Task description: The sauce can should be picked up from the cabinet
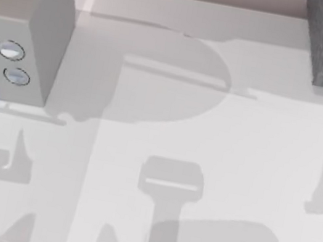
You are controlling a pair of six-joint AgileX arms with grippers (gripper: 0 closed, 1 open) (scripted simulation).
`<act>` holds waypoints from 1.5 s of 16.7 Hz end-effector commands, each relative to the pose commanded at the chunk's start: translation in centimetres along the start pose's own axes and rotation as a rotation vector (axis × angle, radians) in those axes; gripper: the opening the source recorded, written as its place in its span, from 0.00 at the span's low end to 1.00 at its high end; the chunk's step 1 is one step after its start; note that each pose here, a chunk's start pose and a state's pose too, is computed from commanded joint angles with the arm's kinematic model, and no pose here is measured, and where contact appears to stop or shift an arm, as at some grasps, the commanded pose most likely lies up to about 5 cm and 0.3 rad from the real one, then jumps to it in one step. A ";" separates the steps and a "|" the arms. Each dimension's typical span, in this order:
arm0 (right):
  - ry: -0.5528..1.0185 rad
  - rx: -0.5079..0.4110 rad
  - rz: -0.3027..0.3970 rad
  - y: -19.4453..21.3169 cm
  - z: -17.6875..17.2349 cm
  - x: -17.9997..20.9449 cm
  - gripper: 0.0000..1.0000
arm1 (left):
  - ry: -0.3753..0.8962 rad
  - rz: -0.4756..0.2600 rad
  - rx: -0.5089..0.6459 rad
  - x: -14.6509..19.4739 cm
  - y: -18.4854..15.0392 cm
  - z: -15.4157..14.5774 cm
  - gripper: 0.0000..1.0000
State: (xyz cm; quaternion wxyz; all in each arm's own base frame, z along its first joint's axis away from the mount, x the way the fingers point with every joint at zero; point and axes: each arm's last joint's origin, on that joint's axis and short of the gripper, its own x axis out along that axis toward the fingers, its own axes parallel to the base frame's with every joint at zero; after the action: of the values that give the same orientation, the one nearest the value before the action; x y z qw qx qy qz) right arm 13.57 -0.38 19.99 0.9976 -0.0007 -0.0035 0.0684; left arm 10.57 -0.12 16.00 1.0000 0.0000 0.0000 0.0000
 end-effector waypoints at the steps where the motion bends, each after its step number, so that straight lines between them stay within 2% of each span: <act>1: -0.001 -0.001 0.017 -0.1 0.4 0.5 0.00 | 0.000 0.000 0.000 0.0 0.0 0.0 1.00; 9: -0.001 -0.001 0.163 -1.6 2.0 5.2 0.00 | 0.000 0.000 0.000 0.0 0.0 0.0 1.00; 14: 0.005 -0.001 0.248 -3.0 1.6 8.6 0.00 | 0.000 0.000 0.000 0.0 0.0 0.0 1.00; 20: 0.009 0.003 0.360 -5.0 -0.2 12.6 0.00 | 0.000 0.000 0.000 0.0 0.0 0.0 1.00; 25: 0.024 0.014 0.449 -6.8 -3.2 15.4 0.00 | 0.000 0.000 0.000 0.0 0.0 0.0 1.00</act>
State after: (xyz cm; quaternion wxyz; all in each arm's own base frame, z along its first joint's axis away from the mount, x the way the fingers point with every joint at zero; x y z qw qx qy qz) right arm 29.79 -5.03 16.90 0.9573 0.0048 0.0089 0.2888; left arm 10.57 -0.12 16.00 1.0000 0.0000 0.0000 0.0000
